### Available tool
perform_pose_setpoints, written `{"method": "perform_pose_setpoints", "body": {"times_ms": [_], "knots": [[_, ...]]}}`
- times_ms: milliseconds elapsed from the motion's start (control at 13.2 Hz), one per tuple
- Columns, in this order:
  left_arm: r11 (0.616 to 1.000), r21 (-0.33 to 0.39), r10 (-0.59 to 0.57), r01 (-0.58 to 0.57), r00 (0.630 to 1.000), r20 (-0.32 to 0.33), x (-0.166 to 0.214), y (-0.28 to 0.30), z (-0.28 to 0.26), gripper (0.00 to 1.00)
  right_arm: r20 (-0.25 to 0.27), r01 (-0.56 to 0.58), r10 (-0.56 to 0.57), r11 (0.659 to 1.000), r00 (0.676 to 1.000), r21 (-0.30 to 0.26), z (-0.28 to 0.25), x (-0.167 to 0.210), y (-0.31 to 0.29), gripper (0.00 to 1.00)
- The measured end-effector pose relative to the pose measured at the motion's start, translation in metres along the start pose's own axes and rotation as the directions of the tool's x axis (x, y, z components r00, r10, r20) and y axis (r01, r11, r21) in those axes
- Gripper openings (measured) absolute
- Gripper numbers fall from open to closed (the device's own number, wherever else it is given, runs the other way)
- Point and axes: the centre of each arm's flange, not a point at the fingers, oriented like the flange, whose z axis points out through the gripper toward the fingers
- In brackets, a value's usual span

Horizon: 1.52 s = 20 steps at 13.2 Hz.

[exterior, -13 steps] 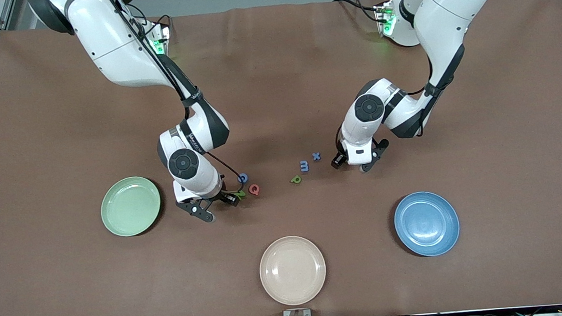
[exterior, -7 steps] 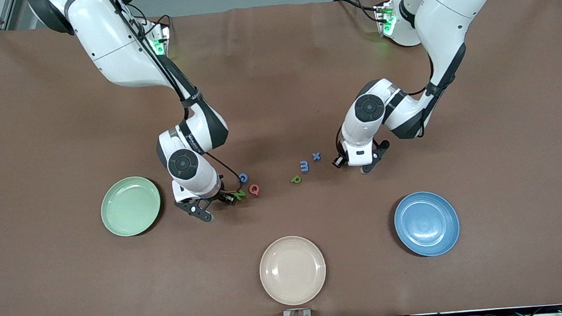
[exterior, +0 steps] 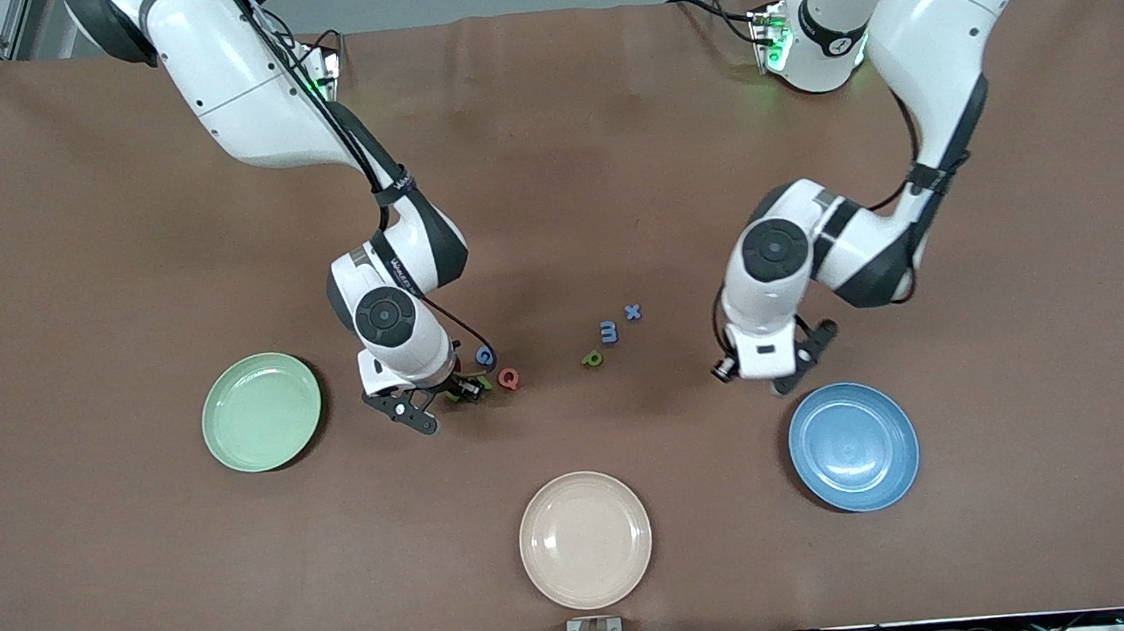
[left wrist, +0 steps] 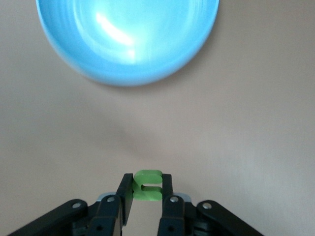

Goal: Sort upper and lower case letters into plates
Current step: 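Carry the B to the green plate while the left gripper carries u to blue plate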

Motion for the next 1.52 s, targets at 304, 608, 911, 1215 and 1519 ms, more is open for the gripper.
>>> {"method": "perform_pose_setpoints", "body": {"times_ms": [304,608,911,1215,1519], "knots": [[0.991,0.037,0.130,-0.129,0.991,-0.022,0.097,-0.048,0.019,0.28,0.003,0.001,-0.001,1.000,1.000,-0.012,0.005,-0.001,0.004,0.55],[0.987,0.054,0.149,-0.149,0.989,0.008,0.128,-0.069,0.045,0.31,0.003,0.001,-0.001,1.000,1.000,-0.011,0.005,-0.001,0.004,0.41],[0.987,0.047,0.156,-0.156,0.988,0.012,0.123,-0.062,0.047,0.74,0.006,0.007,-0.007,1.000,1.000,-0.030,0.003,0.006,0.010,0.26],[0.993,0.019,0.118,-0.118,0.993,0.019,0.101,-0.043,0.038,1.00,0.039,0.141,-0.139,0.988,0.990,-0.069,-0.041,0.098,0.079,0.26],[0.996,-0.019,0.089,-0.088,0.992,0.089,0.017,-0.006,0.023,1.00,0.057,0.279,-0.276,0.959,0.959,-0.051,-0.073,0.182,0.190,0.26]]}}
